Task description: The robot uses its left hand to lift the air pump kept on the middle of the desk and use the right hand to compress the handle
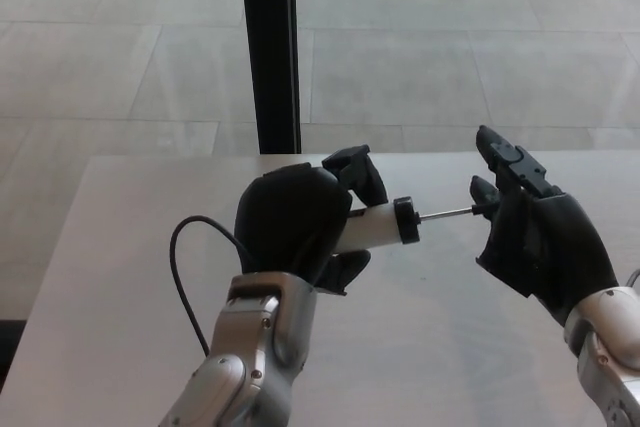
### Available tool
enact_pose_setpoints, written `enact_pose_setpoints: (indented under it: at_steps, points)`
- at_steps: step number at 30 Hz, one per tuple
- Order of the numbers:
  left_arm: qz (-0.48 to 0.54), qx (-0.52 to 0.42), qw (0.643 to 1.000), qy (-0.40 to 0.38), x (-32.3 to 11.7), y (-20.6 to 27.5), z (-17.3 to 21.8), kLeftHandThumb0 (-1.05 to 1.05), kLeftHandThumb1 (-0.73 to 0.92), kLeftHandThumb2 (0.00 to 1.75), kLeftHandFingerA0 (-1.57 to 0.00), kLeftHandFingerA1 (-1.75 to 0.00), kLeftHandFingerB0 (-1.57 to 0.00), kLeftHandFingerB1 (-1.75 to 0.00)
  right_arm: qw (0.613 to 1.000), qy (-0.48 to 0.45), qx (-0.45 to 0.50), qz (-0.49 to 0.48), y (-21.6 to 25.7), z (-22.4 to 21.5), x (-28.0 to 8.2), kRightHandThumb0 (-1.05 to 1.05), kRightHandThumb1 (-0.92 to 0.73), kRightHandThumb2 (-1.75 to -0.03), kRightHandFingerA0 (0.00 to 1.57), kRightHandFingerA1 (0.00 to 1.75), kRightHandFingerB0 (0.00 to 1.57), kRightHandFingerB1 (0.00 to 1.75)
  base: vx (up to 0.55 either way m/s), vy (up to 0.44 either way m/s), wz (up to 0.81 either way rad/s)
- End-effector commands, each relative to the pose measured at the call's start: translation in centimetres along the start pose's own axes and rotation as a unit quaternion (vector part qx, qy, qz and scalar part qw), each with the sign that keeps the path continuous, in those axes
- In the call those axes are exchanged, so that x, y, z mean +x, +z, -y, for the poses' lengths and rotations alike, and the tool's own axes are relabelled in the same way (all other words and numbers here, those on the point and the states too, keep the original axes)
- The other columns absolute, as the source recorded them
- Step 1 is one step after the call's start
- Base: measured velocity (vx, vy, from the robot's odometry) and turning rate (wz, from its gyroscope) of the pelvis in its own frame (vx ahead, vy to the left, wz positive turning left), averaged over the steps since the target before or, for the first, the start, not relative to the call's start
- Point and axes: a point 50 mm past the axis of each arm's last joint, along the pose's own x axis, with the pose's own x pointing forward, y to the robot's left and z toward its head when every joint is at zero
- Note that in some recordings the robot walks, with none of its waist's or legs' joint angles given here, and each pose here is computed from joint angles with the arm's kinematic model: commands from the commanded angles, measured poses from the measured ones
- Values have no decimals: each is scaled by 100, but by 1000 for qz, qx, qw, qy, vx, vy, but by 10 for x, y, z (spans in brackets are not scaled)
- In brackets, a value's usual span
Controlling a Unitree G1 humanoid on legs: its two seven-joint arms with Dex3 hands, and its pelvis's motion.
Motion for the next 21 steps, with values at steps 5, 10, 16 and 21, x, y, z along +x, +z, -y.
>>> enact_pose_setpoints:
  at_steps: [5, 10, 16, 21]
  points:
    - [-4, 33, 999, -7, 8, 5, -1, -21, 56, 104, -99, -150, -91, -110, 1000, -10, -11, 24, 15, -1, 3, -105, -89, -136, 0, 2, 0, 0, 0, 0, 0]
    - [-4, 38, 999, -4, 13, 7, -3, -17, 56, 104, -98, -154, -87, -109, 1000, -3, -18, 23, 17, -1, 3, -105, -86, -135, 0, 2, 0, 0, 0, 0, 0]
    - [-9, 35, 999, 6, 20, 9, -7, -18, 52, 116, -100, -166, -87, -119, 1000, 1, -25, 16, 18, -2, 3, -105, -85, -134, 0, 2, 0, 0, 0, 0, 0]
    - [-1, 46, 999, 5, 21, 8, -7, -19, 52, 114, -123, -133, -96, -111, 1000, -2, -21, 9, 16, 0, 1, -105, -87, -134, 0, 5, 0, 0, 0, 0, 0]
